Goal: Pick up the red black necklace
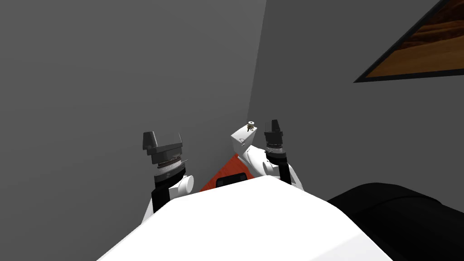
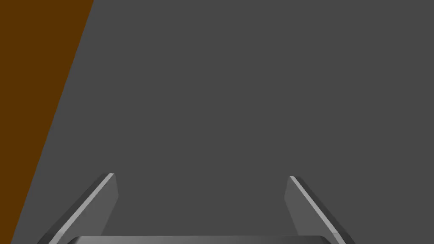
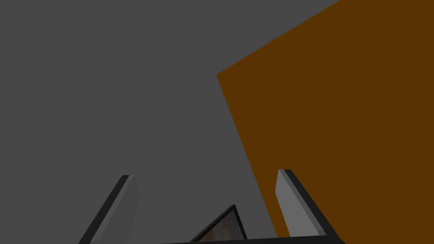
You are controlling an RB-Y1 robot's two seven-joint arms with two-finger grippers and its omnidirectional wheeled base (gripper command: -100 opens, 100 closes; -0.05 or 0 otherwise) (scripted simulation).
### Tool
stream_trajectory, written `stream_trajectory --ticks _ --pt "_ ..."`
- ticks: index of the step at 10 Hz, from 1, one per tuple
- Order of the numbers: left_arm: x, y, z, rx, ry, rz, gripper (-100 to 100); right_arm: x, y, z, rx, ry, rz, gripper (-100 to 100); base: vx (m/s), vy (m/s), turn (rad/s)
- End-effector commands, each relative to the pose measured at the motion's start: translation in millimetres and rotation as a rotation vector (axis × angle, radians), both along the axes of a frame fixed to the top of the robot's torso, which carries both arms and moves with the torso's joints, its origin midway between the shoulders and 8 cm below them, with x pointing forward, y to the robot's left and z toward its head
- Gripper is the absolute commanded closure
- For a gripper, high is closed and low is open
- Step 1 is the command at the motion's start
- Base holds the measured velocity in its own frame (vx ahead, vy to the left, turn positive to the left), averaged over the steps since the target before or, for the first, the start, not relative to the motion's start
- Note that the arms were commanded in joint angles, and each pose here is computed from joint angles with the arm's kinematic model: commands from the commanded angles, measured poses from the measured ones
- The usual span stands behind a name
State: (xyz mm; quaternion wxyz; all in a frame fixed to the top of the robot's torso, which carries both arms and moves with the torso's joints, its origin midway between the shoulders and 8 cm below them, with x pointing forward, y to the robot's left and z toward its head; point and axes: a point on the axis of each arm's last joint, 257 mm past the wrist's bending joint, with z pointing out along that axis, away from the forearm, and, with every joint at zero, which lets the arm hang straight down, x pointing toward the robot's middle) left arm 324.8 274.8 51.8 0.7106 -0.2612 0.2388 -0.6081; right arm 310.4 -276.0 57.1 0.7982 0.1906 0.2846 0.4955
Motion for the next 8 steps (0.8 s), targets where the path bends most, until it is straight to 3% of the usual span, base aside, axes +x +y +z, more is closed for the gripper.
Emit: stream_trajectory --ticks 1,4,8 --pt "0 0.0 0 0.000 0.000 0.000 0 3 5 -4 -0.030 0.017 0.011 -100 -0.032 0.001 0.003" --pt "0 0.0 0 0.000 0.000 0.000 0 15 19 -21 -0.103 0.074 0.025 -100 -0.082 -0.005 0.004" --pt "0 0.0 0 0.000 0.000 0.000 0 36 37 -59 -0.217 0.186 0.022 -100 -0.138 -0.011 0.008"
